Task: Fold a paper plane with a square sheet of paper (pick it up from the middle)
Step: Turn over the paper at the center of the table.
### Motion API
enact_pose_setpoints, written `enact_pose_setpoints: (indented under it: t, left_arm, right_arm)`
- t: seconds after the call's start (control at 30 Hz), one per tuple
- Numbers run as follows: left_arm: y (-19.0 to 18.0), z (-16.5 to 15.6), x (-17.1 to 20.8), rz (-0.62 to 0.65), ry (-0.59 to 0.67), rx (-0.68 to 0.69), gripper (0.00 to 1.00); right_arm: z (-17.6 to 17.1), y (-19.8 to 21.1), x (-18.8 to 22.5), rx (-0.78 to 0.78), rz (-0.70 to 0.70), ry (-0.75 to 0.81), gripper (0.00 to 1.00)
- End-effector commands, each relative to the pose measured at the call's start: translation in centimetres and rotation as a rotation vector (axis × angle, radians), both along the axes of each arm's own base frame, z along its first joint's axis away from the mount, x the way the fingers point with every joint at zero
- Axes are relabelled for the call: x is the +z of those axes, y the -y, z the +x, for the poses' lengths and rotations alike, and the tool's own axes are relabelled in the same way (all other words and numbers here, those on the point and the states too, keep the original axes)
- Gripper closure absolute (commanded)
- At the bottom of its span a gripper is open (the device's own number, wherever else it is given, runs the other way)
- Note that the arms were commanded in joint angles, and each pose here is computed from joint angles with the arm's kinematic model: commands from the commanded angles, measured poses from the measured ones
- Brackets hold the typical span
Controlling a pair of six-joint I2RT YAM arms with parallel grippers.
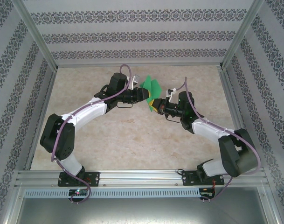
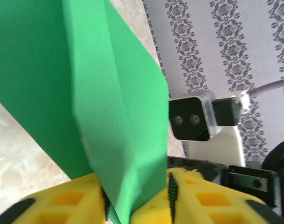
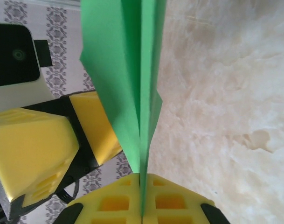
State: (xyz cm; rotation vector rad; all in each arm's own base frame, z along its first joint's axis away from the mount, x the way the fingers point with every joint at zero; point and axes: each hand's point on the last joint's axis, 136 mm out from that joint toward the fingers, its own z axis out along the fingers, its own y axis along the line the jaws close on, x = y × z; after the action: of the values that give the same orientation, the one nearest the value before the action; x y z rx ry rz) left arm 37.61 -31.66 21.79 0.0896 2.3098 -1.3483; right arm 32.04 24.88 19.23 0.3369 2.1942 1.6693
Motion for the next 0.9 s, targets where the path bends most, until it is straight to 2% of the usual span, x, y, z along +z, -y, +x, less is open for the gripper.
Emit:
enact_pose_setpoints:
  t: [0.0, 0.1, 0.17, 0.27, 0.43, 0.6, 0.63, 0.87]
  left_arm:
    - [-1.4, 0.1, 2.1, 0.056, 0.078, 0.016, 0.51]
    - [-3.2, -0.2, 2.5, 0.154, 0.111, 0.037, 0.42]
    - [-4.9, -0.4, 2.8, 0.205, 0.121, 0.062, 0.41]
    - [-6.9, -0.7, 3.4, 0.208, 0.119, 0.091, 0.40]
    - [-9.4, -1.5, 3.8, 0.195, 0.108, 0.129, 0.39]
    - [-12.7, -2.0, 3.3, 0.189, 0.078, 0.202, 0.38]
    - [-13.1, -2.2, 2.9, 0.186, 0.067, 0.206, 0.35]
    - [-13.3, -3.6, 1.1, 0.170, 0.007, 0.167, 0.33]
  right_arm:
    - [-0.7, 0.4, 0.3, 0.024, -0.140, 0.075, 0.98]
    - [-1.4, 2.3, -1.4, 0.020, -0.385, 0.075, 1.00]
    - [-2.0, 4.8, -2.6, 0.010, -0.673, 0.095, 1.00]
    - [-2.9, 9.1, -3.6, -0.022, -1.062, 0.092, 1.00]
    - [-3.8, 13.8, -2.8, -0.096, -1.451, 0.121, 1.00]
    - [-4.5, 14.4, -3.4, -0.062, -1.704, 0.138, 1.00]
    - [-4.6, 14.0, -3.9, -0.044, -1.745, 0.139, 1.00]
    - [-5.7, 9.2, -8.9, 0.161, -1.913, 0.132, 1.00]
